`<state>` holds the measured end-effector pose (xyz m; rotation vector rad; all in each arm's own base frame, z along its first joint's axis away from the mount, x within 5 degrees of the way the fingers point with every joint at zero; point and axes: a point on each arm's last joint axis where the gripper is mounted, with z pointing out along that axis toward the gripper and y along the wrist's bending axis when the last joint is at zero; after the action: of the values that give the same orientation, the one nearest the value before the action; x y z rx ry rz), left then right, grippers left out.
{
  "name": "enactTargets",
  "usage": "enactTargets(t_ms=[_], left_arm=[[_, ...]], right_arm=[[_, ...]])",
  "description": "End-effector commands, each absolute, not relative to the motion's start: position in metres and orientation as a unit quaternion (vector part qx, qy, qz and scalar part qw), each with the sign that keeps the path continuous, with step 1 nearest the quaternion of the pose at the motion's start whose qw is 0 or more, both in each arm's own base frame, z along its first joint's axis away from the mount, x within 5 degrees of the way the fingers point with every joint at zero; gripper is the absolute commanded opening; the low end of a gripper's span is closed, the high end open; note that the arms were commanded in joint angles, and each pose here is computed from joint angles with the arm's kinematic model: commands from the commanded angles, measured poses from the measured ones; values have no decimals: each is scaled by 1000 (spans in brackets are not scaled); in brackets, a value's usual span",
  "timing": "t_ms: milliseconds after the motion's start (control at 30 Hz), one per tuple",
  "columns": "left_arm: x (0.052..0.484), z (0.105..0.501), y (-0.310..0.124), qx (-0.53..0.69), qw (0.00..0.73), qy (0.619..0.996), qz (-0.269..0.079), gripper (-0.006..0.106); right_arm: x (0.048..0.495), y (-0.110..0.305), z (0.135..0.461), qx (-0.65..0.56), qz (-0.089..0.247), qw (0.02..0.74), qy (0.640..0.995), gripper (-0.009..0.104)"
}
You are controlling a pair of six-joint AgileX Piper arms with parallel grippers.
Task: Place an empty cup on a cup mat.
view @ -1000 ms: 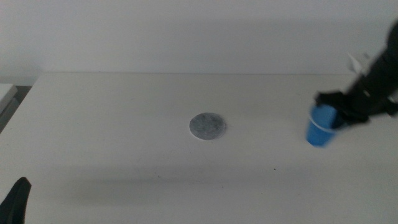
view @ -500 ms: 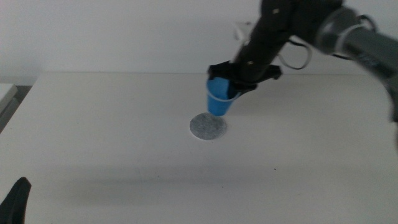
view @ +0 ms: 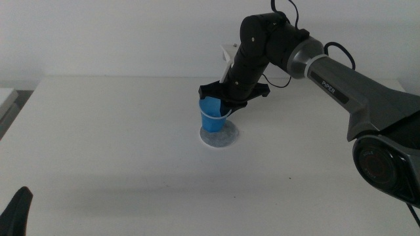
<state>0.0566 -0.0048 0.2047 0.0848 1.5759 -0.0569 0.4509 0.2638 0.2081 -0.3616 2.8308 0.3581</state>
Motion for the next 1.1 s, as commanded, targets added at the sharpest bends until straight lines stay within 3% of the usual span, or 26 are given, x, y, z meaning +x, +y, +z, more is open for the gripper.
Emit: enactTargets(t_ms=[0,300,500,933,967,1067], left_arm=[[56,205,-5,37,707,705,-30,94],[56,205,-5,37,707,705,-30,94],[56,205,-5,37,707,705,-30,94],[56,205,-5,37,707,705,-30,94],[56,205,-5,37,707,705,-30,94],[56,205,-5,37,707,705,-30,94]], right_arm=[[451,264,213,-125,122,139,975,-8],[449,261,218,-136,111,144,974,-8],[445,254,207,-142,76,129,978,-8],[447,256,185,-140,76,105,982,-7],[447,256,185,-140,76,105,982,5],[446,256,189,-140,77,108,981,15]])
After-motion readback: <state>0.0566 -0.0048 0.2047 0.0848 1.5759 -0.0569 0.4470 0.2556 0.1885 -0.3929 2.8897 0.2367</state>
